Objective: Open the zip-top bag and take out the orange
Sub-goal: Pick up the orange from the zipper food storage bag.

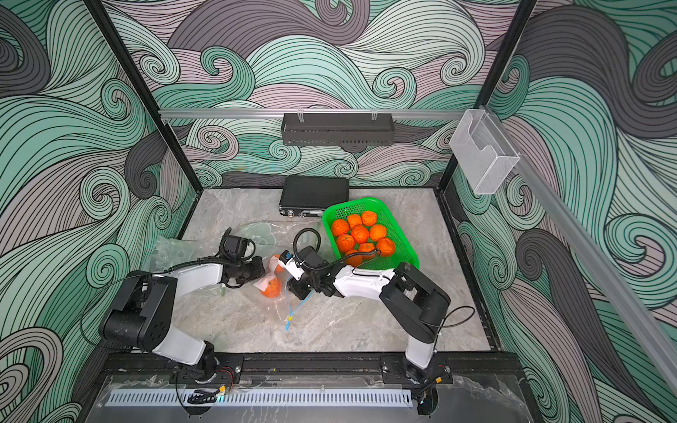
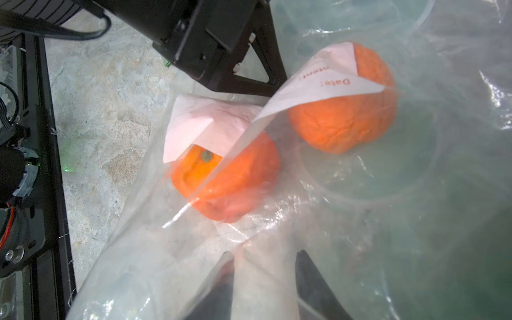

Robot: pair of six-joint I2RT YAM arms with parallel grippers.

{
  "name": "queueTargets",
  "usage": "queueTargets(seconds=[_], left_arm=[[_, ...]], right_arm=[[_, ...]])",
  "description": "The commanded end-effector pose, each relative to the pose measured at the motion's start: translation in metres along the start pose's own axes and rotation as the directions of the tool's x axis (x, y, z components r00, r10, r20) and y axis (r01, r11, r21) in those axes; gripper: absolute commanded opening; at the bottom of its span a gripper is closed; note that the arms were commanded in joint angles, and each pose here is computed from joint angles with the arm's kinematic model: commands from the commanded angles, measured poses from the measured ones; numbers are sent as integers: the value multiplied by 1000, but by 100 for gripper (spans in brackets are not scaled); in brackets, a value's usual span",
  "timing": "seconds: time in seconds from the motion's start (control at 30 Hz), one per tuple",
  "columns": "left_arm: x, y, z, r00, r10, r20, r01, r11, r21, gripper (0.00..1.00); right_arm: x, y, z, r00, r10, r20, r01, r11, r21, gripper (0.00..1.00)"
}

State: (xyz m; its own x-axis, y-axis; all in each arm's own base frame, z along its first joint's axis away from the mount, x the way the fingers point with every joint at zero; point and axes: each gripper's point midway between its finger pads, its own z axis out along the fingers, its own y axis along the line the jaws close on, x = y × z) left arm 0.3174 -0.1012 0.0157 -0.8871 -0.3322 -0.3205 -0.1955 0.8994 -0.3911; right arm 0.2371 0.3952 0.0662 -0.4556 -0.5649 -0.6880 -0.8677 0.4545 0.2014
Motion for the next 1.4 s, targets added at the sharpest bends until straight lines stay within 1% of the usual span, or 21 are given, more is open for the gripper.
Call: queueTargets(seconds=[0.0,0.2,0.4,0.53,0.73,0.87,1.1,1.27,1.37], left_arm=[[19,16,6,997,-11,-80,6,998,-66,0],[19,15,5,997,-10,-77,5,998,-65,0],[20,16,5,997,-12,-80,6,998,-66,0],[20,15,4,997,-11,-79,6,998,-64,0],[20,15,4,997,-12,-77,7,998,-63,0],[20,15,4,997,-10,-78,6,998,-62,0],[20,15,4,997,-11,-77,6,998,-62,0],[20,16,5,997,-12,-81,7,998,-63,0],[21,16,5,996,-12,-83,7,998,-62,0]], right_arm=[[-20,3,2,997,-50,65,53,998,-43,43],[-22,5,9,993,-88,85,95,992,-85,56],[-24,15,16,987,-121,105,137,978,-155,65],[-26,28,18,986,-127,105,148,962,-229,69],[-27,28,27,986,-140,96,158,961,-227,74],[-32,28,32,985,-143,99,162,961,-226,84],[-33,42,40,983,-159,87,177,946,-270,86],[-30,44,53,989,-139,54,148,950,-274,88],[-28,44,59,990,-133,42,139,953,-271,88]])
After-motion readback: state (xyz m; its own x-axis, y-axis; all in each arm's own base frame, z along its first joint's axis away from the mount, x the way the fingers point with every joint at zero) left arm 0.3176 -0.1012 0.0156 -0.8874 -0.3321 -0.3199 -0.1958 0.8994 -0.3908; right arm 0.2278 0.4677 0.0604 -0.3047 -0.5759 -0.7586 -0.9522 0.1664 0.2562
